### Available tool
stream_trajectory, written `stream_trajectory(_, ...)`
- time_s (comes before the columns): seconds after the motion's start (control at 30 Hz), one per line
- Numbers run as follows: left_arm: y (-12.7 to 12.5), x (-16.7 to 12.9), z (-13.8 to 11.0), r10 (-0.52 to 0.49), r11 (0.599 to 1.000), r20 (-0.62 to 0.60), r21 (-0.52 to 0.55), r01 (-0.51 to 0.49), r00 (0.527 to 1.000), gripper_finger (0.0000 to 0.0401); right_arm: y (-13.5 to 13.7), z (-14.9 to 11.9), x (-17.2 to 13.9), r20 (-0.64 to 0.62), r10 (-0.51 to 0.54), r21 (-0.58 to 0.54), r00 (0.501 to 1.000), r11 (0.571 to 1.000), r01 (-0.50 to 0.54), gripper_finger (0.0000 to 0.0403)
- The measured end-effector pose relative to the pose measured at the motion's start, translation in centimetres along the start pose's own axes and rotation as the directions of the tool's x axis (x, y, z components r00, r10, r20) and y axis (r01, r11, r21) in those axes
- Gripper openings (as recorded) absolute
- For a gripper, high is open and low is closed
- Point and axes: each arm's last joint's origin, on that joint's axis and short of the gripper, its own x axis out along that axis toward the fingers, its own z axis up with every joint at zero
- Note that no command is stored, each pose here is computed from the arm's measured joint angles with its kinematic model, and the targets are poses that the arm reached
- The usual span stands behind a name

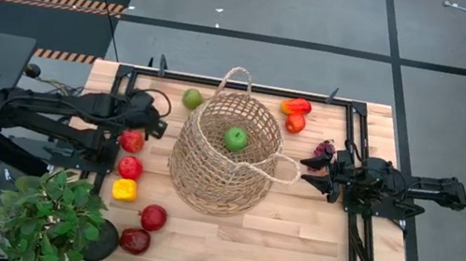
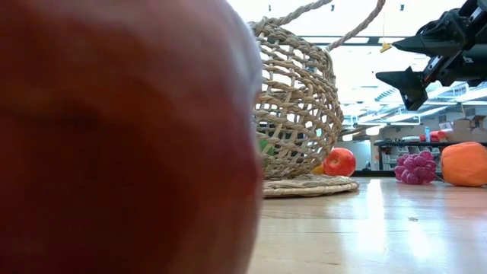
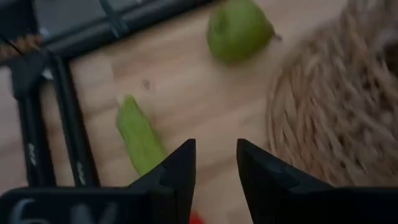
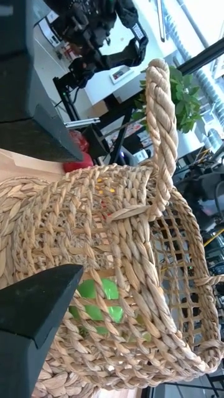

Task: Build produce basket
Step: Put the red apple into the basket

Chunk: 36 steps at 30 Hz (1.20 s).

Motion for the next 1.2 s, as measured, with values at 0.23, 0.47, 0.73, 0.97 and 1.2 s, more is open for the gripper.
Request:
stream_trajectory(0.23, 0.4, 0.3, -1.1, 0.034, 0.998, -0.181, 0.058, -0.024, 0.983, 0.0184, 0.0, 0.0, 0.0, 0.001, 0.001, 0.0, 1.0, 1.0, -0.001, 0.0284)
stream_trajectory(0.47, 0.5, 0.3, -1.7, 0.021, 0.991, -0.323, 0.13, 0.022, 0.946, 0.0282, 0.0, 0.0, 0.0, -0.001, 0.0, 0.0, 1.0, 1.0, 0.0, 0.0284)
stream_trajectory(0.73, 0.0, 0.9, -1.9, 0.043, 0.988, -0.373, 0.151, 0.014, 0.927, 0.0351, 0.0, 0.0, 0.0, -0.002, 0.0, 0.0, 1.0, 1.0, 0.0, 0.0284)
stream_trajectory(0.97, -0.2, 1.7, -2.4, 0.097, 0.987, -0.414, 0.157, -0.034, 0.905, 0.0354, 0.0, 0.0, 0.0, -0.002, -0.001, 0.0, 1.0, 1.0, 0.001, 0.0284)
stream_trajectory(1.2, -0.5, 2.8, -3.3, 0.118, 0.986, -0.458, 0.156, -0.051, 0.881, 0.0354, 0.0, 0.0, 0.0, 0.0, 0.0, 0.0, 1.0, 1.0, 0.0, 0.0284)
